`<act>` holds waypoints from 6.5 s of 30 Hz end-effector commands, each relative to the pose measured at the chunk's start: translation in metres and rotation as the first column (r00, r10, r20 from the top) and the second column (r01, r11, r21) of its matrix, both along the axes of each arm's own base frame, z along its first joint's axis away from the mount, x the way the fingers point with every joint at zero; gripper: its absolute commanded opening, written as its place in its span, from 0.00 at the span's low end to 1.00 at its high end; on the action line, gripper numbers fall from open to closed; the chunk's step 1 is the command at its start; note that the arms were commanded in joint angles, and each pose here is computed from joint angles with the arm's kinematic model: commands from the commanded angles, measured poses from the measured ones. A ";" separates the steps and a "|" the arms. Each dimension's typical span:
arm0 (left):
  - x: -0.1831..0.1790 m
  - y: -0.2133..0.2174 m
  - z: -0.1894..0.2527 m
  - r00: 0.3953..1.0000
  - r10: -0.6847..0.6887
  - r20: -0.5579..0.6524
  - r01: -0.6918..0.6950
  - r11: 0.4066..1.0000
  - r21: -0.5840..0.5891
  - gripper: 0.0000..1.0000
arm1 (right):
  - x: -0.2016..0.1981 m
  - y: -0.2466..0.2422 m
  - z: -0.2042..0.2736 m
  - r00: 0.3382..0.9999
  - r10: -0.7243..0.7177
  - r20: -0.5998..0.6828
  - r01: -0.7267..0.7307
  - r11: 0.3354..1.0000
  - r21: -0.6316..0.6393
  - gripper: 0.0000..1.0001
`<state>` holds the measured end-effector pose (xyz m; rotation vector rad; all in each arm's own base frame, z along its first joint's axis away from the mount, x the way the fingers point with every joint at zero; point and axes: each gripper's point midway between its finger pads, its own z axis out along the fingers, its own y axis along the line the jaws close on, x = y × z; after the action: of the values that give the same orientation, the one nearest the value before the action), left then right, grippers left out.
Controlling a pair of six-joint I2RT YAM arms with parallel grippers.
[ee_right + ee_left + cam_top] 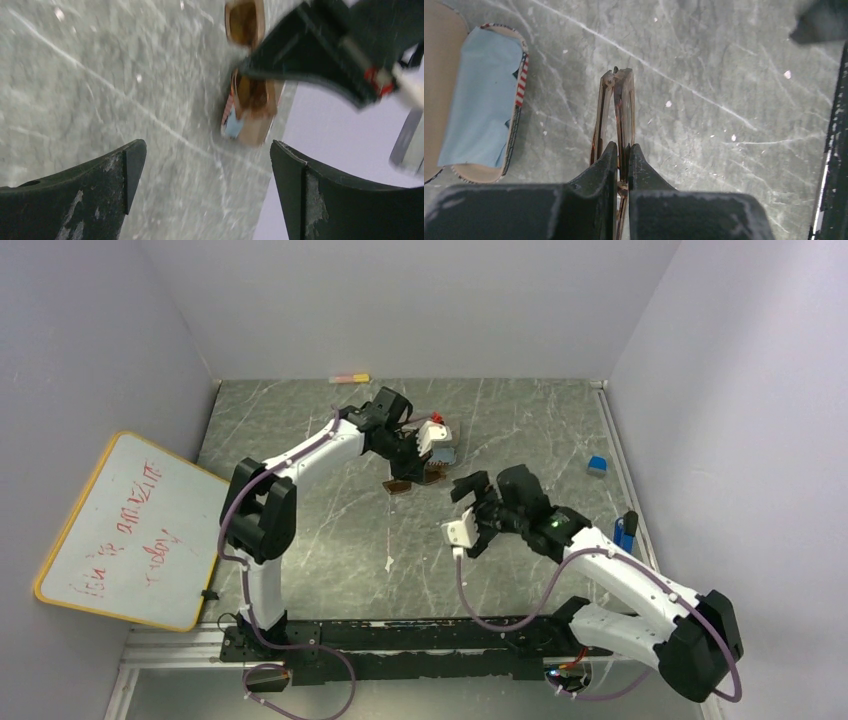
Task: Organize the sunglasses
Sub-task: Fold the sunglasses, then place the sunglasses in the sunglasses case.
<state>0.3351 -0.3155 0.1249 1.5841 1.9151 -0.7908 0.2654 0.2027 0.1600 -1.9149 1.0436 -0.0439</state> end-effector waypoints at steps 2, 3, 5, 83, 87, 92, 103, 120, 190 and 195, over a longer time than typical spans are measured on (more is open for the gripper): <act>-0.017 -0.014 0.014 0.994 -0.050 -0.097 0.043 0.996 -0.075 0.05 | -0.007 0.038 0.009 0.986 0.075 0.150 -0.079 0.997 0.020 1.00; -0.019 -0.015 0.014 0.993 -0.057 -0.106 0.048 0.996 -0.080 0.05 | -0.004 0.044 0.011 0.981 0.068 0.180 -0.075 0.997 0.035 1.00; -0.022 -0.015 0.013 0.991 -0.070 -0.115 0.061 0.995 -0.083 0.05 | 0.000 0.049 0.007 0.971 0.057 0.232 -0.069 0.997 0.042 1.00; -0.071 -0.009 0.064 0.964 -0.216 -0.157 0.182 0.961 -0.206 0.61 | 0.008 0.077 -0.011 0.985 0.029 0.172 -0.037 0.998 0.046 0.43; -0.070 0.003 0.086 0.977 -0.192 -0.087 0.169 0.960 -0.223 0.60 | 0.015 0.078 -0.012 0.987 0.000 0.159 -0.007 0.999 0.046 0.43; -0.046 0.031 0.111 0.999 -0.025 0.022 0.030 0.967 -0.254 0.63 | 0.026 0.080 -0.008 0.994 -0.047 0.103 0.039 0.996 0.079 0.43; -0.005 0.101 0.105 0.966 0.253 0.052 -0.226 0.924 -0.308 0.66 | 0.042 0.083 -0.040 0.954 -0.053 -0.296 0.092 0.988 0.121 0.43; -0.020 0.122 0.099 0.963 0.263 0.064 -0.223 0.903 -0.366 0.65 | 0.054 0.071 -0.133 0.716 -0.126 -0.687 0.196 0.980 0.025 0.41; -0.021 0.123 0.065 0.969 0.222 0.106 -0.171 0.919 -0.356 0.62 | 0.210 0.042 -0.057 0.912 -0.406 -0.053 0.409 0.910 0.075 0.41; -0.021 0.122 0.065 0.970 0.220 0.103 -0.171 0.919 -0.355 0.62 | 0.207 0.042 -0.063 0.919 -0.391 -0.058 0.394 0.918 0.053 0.41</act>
<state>0.3170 -0.1906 0.1880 1.1562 1.7297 -0.8289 0.4626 0.2432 0.0878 -1.6372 1.4706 -0.1639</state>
